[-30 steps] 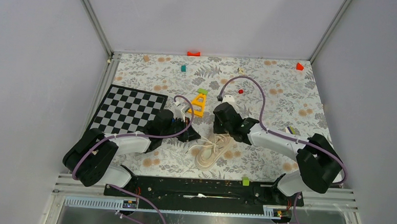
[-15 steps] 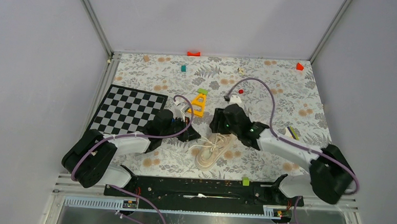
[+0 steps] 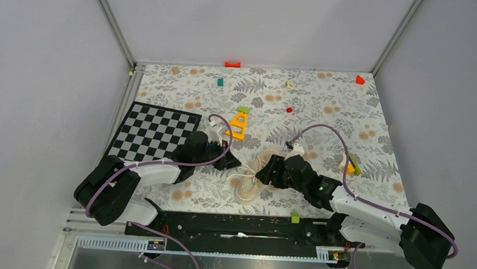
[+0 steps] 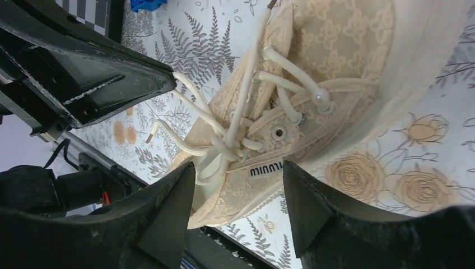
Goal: Tie the shoes
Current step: Tie the shoelace on the shoe.
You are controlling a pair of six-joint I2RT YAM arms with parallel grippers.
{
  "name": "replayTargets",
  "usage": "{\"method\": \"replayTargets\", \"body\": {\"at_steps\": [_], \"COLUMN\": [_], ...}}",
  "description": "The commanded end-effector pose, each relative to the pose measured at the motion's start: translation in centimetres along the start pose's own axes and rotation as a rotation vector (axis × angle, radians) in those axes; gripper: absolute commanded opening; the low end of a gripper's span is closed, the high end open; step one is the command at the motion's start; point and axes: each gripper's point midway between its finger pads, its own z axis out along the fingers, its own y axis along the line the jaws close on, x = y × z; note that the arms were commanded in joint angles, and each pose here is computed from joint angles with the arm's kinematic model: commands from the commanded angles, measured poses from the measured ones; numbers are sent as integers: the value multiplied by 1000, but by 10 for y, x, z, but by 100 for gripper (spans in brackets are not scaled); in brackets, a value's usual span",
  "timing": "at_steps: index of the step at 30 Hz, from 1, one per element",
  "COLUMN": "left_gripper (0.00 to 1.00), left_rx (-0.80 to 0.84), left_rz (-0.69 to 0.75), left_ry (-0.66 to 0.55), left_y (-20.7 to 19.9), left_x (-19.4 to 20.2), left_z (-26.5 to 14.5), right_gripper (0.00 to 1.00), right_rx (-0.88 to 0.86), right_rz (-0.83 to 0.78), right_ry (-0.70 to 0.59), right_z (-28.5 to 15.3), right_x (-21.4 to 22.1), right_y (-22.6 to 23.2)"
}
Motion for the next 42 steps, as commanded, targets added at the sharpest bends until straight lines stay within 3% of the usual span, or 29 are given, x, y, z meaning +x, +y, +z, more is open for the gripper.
{"method": "replayTargets", "body": {"at_steps": [1, 21, 34, 42], "left_gripper": [0, 0, 0, 0], "left_rx": [51, 44, 48, 50], "left_rz": [49, 50, 51, 51], "left_ry": [-49, -54, -55, -56], "left_y": [-14, -12, -13, -13], "left_x": [-16, -14, -13, -12], "left_z": [1, -1, -2, -2], "right_gripper": [65, 60, 58, 58], "right_rx": [-121, -89, -107, 7], "right_rz": [84, 17, -13, -112], "right_ry": [-8, -48, 3, 0], "right_z": [5, -11, 11, 14], "right_x": [-4, -5, 9, 6], "right_y": [36, 46, 68, 68]}}
